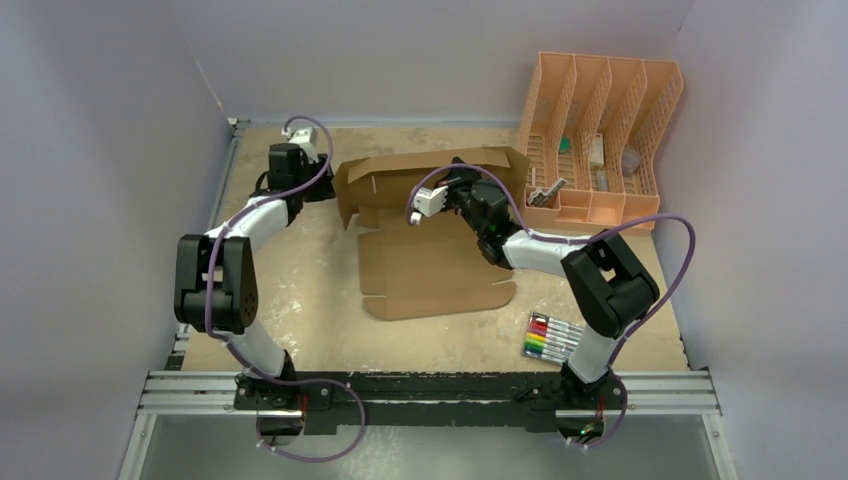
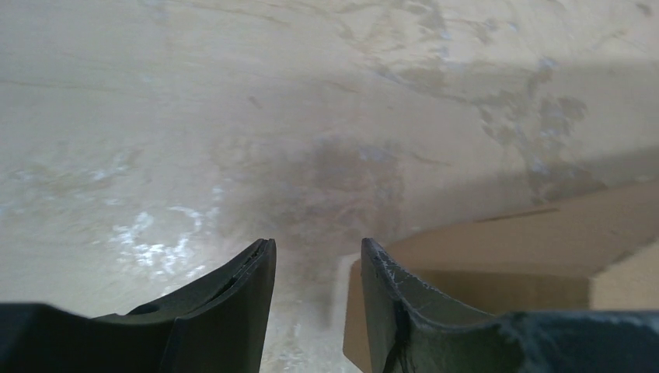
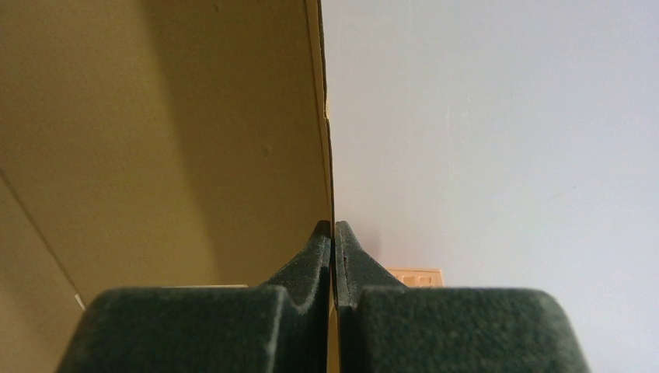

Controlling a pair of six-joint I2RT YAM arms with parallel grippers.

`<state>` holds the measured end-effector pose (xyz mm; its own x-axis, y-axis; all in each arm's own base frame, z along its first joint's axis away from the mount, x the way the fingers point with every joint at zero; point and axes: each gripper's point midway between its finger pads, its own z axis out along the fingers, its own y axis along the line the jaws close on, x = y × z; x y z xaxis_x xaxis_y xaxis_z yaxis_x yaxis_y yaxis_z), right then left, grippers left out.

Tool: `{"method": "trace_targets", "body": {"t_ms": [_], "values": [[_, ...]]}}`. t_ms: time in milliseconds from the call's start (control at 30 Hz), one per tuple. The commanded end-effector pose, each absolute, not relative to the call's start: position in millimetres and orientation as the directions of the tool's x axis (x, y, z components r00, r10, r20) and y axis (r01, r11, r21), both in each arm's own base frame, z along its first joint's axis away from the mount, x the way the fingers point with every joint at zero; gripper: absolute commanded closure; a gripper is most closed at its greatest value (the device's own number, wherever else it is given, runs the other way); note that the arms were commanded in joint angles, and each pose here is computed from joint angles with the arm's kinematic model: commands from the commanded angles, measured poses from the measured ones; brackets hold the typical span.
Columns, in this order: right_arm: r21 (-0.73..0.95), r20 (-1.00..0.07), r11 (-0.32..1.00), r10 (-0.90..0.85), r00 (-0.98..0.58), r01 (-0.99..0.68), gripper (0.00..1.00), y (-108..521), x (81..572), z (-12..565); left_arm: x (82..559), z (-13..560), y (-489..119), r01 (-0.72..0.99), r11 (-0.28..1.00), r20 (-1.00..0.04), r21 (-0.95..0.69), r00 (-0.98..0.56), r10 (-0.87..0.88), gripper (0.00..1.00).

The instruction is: Fold the paper box

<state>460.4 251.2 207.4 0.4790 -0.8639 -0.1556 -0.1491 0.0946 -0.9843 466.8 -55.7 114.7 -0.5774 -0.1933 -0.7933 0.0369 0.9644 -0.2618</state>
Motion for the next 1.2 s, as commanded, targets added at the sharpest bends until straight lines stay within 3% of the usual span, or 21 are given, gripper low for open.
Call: {"method": "trace_targets", "body": {"t_ms": [0,367,767,1167], "values": [[-0.985,-0.174,0.158,-0.843,0.509,-0.074,1.00,259,461,245,468,145,-91,0.210,0.928,-0.823,-0.307,-0.548,-0.148,0.57],[-0.985,-0.173,0.160,-0.851,0.495,-0.070,1.00,257,463,244,444,172,-143,0.374,0.863,-0.837,-0.338,-0.539,-0.095,0.62],[-0.990,-0.143,0.123,-0.852,0.503,-0.072,1.00,256,460,233,416,173,-156,0.446,0.814,-0.815,-0.371,-0.577,-0.055,0.64],[-0.996,-0.087,0.079,-0.823,0.562,-0.039,1.00,266,455,243,397,142,-165,0.446,0.872,-0.767,-0.202,-0.625,0.143,0.66]]}}
